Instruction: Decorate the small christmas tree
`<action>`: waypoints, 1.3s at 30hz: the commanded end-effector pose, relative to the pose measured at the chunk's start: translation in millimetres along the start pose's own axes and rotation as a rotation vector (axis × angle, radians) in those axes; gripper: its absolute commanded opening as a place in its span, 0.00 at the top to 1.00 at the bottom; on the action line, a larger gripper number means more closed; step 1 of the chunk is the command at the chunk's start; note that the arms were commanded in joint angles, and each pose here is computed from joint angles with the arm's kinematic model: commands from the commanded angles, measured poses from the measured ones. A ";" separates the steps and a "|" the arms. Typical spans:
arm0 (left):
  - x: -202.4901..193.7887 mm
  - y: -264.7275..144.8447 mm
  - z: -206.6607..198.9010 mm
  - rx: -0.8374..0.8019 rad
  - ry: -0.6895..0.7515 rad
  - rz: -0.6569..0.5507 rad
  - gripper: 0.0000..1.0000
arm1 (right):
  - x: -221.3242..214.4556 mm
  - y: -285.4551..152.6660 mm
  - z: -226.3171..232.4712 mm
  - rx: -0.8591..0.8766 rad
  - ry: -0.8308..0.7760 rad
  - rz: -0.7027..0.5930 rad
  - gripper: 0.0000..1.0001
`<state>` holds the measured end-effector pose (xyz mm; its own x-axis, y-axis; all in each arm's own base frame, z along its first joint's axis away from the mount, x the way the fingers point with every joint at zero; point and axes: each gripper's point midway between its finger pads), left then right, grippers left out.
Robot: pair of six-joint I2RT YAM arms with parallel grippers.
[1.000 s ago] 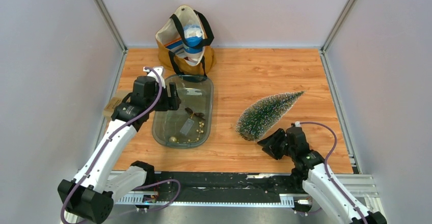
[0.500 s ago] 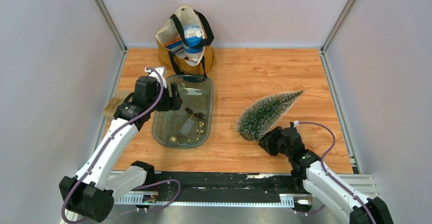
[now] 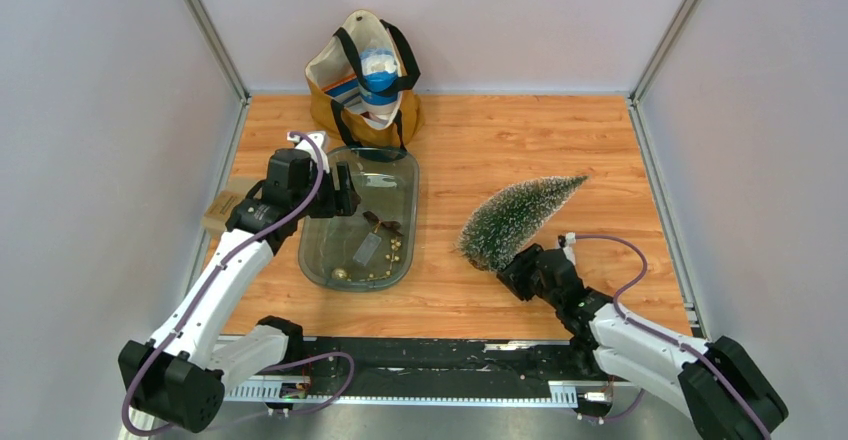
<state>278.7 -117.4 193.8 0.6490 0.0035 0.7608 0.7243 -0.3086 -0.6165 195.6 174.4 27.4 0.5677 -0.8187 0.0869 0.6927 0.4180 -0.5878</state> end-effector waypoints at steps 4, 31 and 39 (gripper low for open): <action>6.0 1.9 -4.7 -0.021 0.001 -0.024 0.20 | 14.9 12.4 20.1 0.038 0.040 -0.111 0.55; 1.4 10.8 -6.9 -0.040 0.014 0.006 0.20 | 25.1 41.8 50.1 0.072 0.102 -0.235 0.47; -5.4 17.3 -0.2 -0.014 0.044 0.035 0.20 | 44.9 7.1 35.4 0.018 0.025 -0.322 0.32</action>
<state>283.2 -123.1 179.6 0.6817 -0.0189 0.7314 0.6879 -0.3239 -0.6495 252.0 185.0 66.7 0.3596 -0.9232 0.1358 0.8407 0.2574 -0.4764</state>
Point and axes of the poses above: each gripper's point midway between its finger pads, its own y axis out along the fingers, its own z axis along the line the jaws close on, x = y × z, and after that the axes turned 7 degrees about y, right-handed
